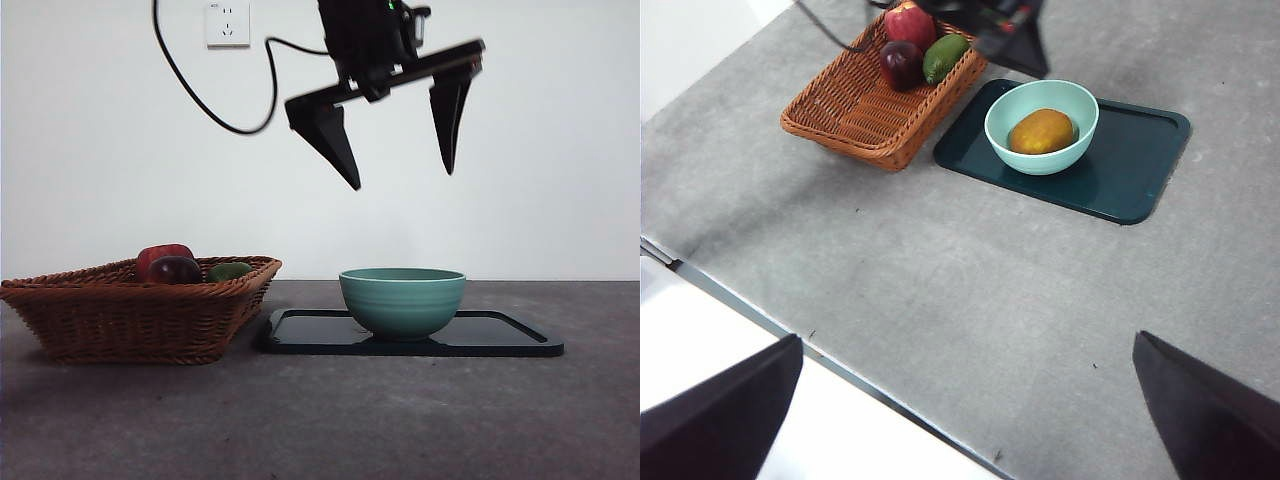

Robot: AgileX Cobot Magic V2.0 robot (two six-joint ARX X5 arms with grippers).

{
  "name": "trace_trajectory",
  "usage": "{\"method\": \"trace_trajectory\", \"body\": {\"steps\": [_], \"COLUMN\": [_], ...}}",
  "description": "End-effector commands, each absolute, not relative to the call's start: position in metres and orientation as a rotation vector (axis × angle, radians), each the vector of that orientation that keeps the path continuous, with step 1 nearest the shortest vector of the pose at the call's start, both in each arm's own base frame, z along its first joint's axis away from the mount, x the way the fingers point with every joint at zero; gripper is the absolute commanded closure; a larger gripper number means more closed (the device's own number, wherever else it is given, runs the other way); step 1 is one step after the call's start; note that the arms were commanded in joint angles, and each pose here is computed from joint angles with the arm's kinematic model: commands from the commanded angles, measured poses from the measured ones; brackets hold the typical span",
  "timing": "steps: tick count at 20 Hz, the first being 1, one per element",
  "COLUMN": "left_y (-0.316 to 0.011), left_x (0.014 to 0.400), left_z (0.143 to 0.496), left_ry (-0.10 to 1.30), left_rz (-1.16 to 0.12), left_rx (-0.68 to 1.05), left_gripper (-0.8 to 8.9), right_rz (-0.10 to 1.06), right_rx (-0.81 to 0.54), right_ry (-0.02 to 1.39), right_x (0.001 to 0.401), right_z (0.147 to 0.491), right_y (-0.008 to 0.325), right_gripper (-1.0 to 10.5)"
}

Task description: Pick up the wifruite, put it on the bowl, pick up the plate, put it on desk

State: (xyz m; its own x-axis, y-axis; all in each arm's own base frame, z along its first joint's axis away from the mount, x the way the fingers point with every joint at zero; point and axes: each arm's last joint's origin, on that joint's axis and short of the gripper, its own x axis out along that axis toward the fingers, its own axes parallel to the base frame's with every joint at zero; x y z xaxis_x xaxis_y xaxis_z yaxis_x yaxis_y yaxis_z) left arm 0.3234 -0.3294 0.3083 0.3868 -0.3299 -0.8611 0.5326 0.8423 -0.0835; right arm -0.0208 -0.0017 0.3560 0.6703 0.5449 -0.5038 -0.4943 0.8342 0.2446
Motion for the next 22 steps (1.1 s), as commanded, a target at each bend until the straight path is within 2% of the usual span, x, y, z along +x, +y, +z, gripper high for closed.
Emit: {"method": "trace_trajectory", "body": {"steps": [1, 9, 22], "left_y": [-0.34, -0.349, -0.358], "left_x": [0.338, 0.363, 0.372], "left_z": [0.293, 0.244, 0.196], "left_ry": [1.027, 1.072, 1.14], "left_rz": [-0.573, -0.549, -0.554], "left_rx": [0.254, 0.271, 0.343], "left_gripper": [3.14, 3.15, 3.25], "right_rz": [0.58, 0.58, 0.58], "right_rx": [0.092, 0.091, 0.092], "right_ry": [0.664, 0.664, 0.665], "right_x": [-0.026, -0.026, -0.026], "right_z": [0.353, 0.353, 0.353], "right_y": [-0.004, -0.004, -0.004], "right_gripper": [4.0, 4.0, 4.0]}}
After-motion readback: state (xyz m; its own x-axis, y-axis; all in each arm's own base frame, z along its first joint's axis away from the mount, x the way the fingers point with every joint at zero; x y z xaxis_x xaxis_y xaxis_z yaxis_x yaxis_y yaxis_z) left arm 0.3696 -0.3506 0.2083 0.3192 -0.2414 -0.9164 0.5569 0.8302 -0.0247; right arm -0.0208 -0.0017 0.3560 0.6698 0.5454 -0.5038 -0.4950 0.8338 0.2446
